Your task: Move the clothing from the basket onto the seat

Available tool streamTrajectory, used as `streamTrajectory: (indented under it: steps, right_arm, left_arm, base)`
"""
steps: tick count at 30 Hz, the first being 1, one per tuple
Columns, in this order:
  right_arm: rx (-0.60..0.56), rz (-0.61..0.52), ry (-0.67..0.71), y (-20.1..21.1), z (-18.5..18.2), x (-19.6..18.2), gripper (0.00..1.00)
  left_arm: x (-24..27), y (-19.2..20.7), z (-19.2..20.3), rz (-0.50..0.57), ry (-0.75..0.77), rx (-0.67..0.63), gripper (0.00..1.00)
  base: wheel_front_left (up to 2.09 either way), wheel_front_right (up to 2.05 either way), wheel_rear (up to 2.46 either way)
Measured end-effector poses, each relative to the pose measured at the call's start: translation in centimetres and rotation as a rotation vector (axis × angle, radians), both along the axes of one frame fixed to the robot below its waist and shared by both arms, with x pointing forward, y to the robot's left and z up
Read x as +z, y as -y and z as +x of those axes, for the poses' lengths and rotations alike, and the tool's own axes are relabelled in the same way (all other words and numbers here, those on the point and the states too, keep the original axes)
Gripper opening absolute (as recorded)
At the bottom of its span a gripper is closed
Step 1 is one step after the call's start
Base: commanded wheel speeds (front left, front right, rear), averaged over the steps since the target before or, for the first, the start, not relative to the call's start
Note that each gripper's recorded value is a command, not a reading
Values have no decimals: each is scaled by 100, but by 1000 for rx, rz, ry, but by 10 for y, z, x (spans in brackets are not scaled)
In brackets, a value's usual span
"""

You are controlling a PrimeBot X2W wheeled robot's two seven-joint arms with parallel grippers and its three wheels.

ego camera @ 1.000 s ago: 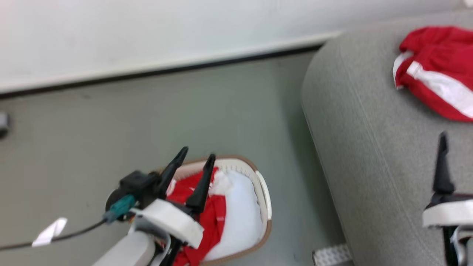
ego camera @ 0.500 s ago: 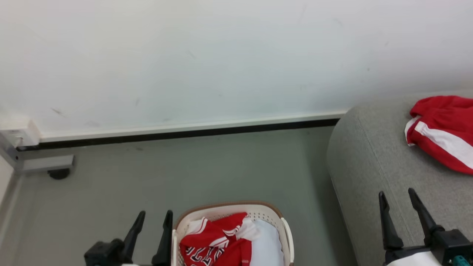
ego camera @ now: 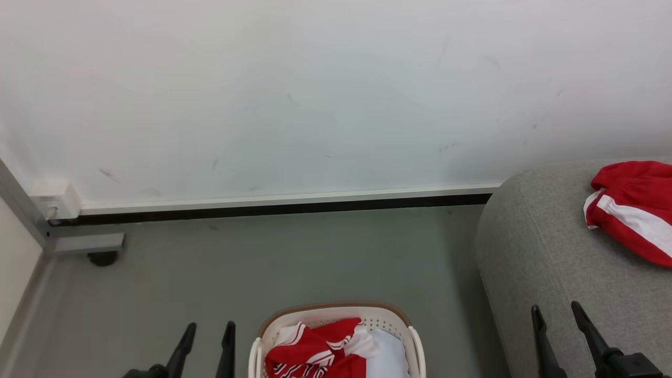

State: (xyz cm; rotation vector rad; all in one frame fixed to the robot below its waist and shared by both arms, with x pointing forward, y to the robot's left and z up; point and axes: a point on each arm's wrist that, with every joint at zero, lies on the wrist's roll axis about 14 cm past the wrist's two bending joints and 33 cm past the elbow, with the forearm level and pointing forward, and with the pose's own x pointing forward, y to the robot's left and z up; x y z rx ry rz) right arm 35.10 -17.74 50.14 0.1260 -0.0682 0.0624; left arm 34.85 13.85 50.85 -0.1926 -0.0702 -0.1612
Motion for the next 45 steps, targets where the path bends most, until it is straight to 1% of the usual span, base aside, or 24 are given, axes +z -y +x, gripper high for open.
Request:
streamTrajectory:
  steps: [11,18,23,25,27,35,38,41,45]
  right_arm:
    - [-4,16,-12,1,-2,-4,100]
    - [-17,24,-8,4,-1,-2,100]
    - [-34,21,-19,10,0,-5,100]
    - [-41,20,-11,13,6,-2,100]
    - [-43,20,-1,14,16,1,100]
    - [-87,65,-11,31,52,-5,100]
    - [-99,70,-42,36,62,-18,100]
    - [-108,65,-55,40,78,-27,100]
    - [-110,47,-85,45,97,-46,100]
  left_arm:
    - [-2,-3,3,13,4,-2,100]
    - [-12,14,9,21,-25,-62,100]
    - [-19,37,27,47,-42,-140,100]
    - [-27,48,38,79,-65,-181,100]
    - [-33,58,57,126,-90,-225,100]
    - [-93,114,120,299,-277,-434,100]
    - [-131,129,136,379,-380,-500,100]
    - [-169,138,151,435,-483,-541,100]
    - [-224,145,159,481,-614,-588,100]
  base:
    - [0,0,0]
    - [0,0,0]
    - [0,0,0]
    - [0,0,0]
    - [0,0,0]
    - [0,0,0]
    - [0,0,0]
    - [0,0,0]
    - [0,0,0]
